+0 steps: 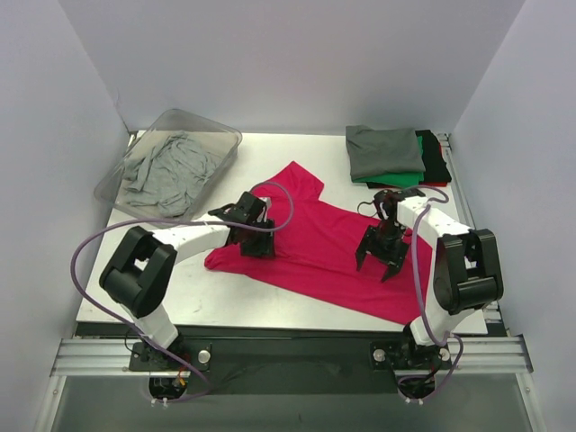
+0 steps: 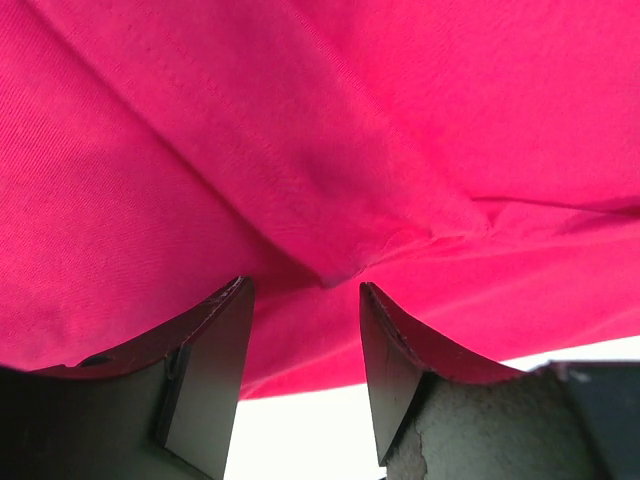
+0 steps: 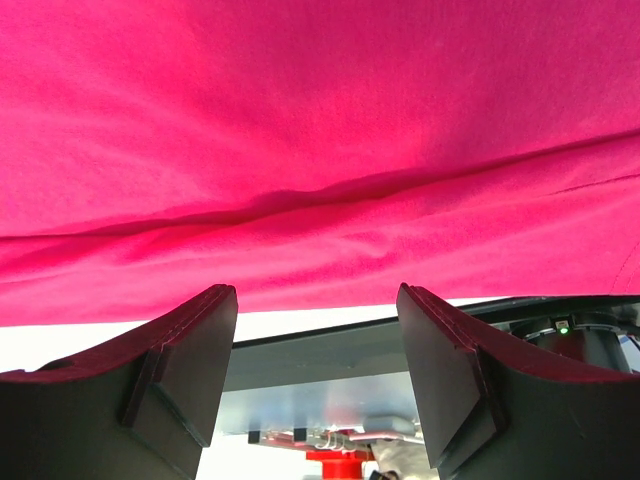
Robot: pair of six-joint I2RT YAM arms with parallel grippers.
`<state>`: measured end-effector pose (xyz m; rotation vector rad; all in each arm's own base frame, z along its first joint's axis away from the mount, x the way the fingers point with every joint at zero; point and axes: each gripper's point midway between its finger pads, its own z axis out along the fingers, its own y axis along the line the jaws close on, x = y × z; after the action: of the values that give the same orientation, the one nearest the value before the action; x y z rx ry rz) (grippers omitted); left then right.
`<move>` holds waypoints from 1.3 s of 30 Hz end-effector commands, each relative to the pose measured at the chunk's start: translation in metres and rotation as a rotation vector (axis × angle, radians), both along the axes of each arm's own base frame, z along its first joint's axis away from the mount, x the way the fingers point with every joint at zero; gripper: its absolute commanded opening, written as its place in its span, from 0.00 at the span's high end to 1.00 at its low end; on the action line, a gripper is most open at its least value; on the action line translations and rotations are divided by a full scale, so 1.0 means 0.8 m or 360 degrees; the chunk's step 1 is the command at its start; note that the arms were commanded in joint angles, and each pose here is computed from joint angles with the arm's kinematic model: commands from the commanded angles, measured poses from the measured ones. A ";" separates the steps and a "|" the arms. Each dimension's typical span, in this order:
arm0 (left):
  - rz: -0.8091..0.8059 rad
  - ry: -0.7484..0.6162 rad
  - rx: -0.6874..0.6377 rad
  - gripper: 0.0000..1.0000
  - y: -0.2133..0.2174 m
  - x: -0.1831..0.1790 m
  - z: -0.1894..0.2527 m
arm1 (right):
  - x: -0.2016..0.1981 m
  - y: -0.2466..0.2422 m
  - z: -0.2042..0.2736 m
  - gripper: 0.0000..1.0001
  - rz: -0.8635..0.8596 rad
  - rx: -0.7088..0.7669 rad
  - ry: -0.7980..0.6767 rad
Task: Fold and stack the t-shirts
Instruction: Fold the flattened tshirt in 1/3 of the way
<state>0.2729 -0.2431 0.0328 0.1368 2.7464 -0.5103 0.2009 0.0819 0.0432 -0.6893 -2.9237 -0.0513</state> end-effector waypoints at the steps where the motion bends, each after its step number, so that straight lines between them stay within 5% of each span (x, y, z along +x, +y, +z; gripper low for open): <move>1: -0.0008 -0.0106 -0.0128 0.43 -0.030 0.027 0.022 | -0.019 -0.001 0.009 0.34 -0.0018 -0.0014 0.0051; 11: -0.0021 -0.0100 -0.0121 0.48 -0.038 0.037 0.012 | -0.021 0.003 0.006 0.34 -0.0004 -0.0009 0.0070; 18: -0.0041 -0.0107 -0.0098 0.79 -0.040 0.045 0.011 | -0.017 0.006 0.006 0.34 0.0003 -0.0005 0.0061; 25: -0.0162 -0.0146 -0.0065 1.00 -0.059 0.056 0.016 | -0.019 0.007 0.004 0.34 0.0003 -0.0006 0.0074; 39: -0.0387 -0.0178 0.0038 1.00 -0.093 0.054 0.014 | -0.024 0.007 -0.001 0.34 -0.0008 -0.0006 0.0088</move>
<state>0.3119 -0.3090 0.0353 0.4239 2.6707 -0.5275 0.1956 0.0883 0.0395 -0.6813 -2.9135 -0.0587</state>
